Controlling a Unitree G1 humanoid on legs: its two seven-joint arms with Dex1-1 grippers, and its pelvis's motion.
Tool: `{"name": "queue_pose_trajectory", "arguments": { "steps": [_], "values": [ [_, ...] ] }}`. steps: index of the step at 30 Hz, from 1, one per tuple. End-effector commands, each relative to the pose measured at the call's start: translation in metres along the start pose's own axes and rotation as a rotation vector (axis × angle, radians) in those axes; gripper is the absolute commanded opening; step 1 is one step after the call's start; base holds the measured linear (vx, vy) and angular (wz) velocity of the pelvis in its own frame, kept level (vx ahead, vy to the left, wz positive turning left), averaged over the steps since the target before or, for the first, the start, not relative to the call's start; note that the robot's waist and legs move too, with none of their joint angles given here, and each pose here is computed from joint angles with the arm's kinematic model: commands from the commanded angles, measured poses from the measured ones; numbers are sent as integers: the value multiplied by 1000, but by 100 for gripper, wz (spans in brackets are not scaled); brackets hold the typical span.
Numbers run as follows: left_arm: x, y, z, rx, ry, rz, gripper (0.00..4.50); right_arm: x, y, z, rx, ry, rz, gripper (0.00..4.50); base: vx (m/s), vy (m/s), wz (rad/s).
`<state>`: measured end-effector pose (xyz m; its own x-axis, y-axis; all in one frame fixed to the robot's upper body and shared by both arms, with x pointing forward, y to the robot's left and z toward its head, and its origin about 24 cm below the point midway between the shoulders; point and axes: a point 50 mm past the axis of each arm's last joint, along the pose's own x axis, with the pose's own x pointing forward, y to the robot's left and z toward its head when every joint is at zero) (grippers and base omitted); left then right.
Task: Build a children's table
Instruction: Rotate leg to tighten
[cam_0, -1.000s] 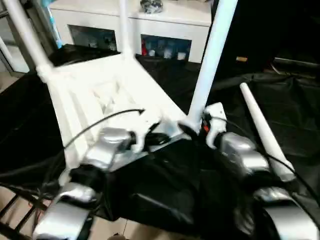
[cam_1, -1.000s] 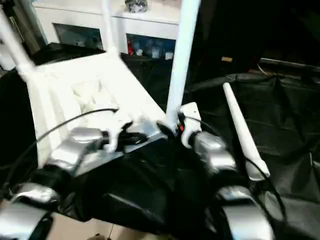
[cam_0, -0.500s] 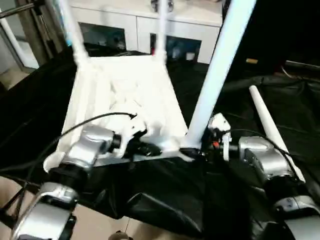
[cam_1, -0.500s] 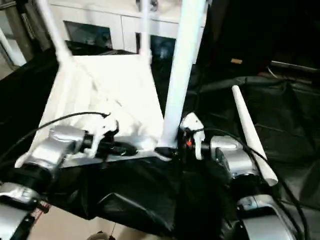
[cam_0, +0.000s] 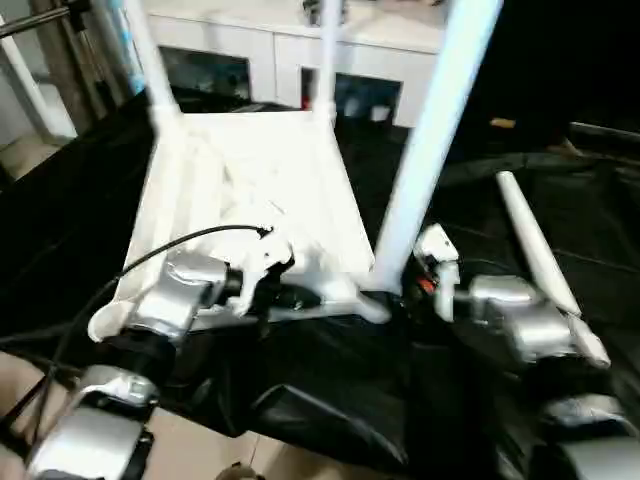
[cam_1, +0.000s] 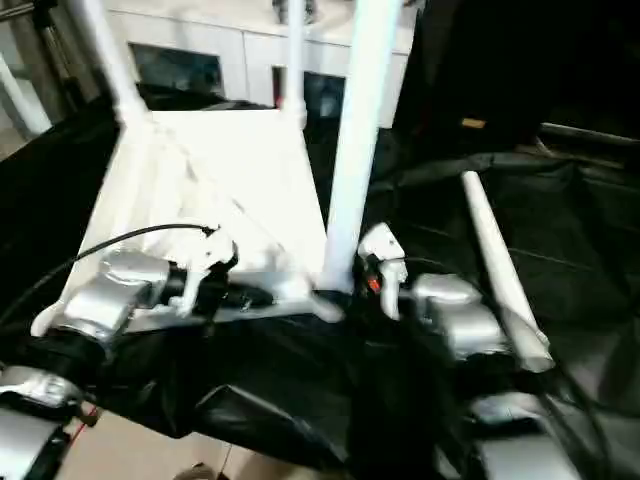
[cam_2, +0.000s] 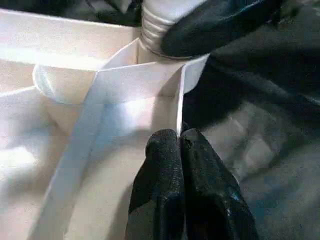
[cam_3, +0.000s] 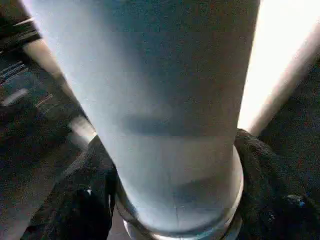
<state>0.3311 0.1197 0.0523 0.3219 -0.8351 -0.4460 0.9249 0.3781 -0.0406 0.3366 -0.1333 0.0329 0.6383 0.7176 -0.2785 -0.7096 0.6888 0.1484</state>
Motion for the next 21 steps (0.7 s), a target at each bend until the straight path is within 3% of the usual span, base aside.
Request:
{"name": "queue_pose_trajectory", "arguments": {
  "steps": [1,5,7,9,12,17,21],
  "values": [
    [14,-2,27,34,-85,18,0,11,9,-20,32,85,-55,277,0,0,0],
    [33,-5,37,16,-108,98,0,26,11,-21,128,71,-225,277,0,0,0],
    [46,-12,43,15,-120,101,0,39,22,-16,122,28,-241,277,0,0,0],
    [48,-15,44,20,-121,92,0,41,24,-14,119,15,-227,332,0,0,0],
    [47,-18,41,32,-108,58,0,43,26,-11,132,-5,-180,356,0,0,0],
    [39,-17,33,41,-79,29,0,36,23,-5,79,-15,-84,404,0,0,0],
    [24,-13,25,60,-53,-27,0,18,11,-6,-56,38,13,441,0,0,0]
  ]
}}
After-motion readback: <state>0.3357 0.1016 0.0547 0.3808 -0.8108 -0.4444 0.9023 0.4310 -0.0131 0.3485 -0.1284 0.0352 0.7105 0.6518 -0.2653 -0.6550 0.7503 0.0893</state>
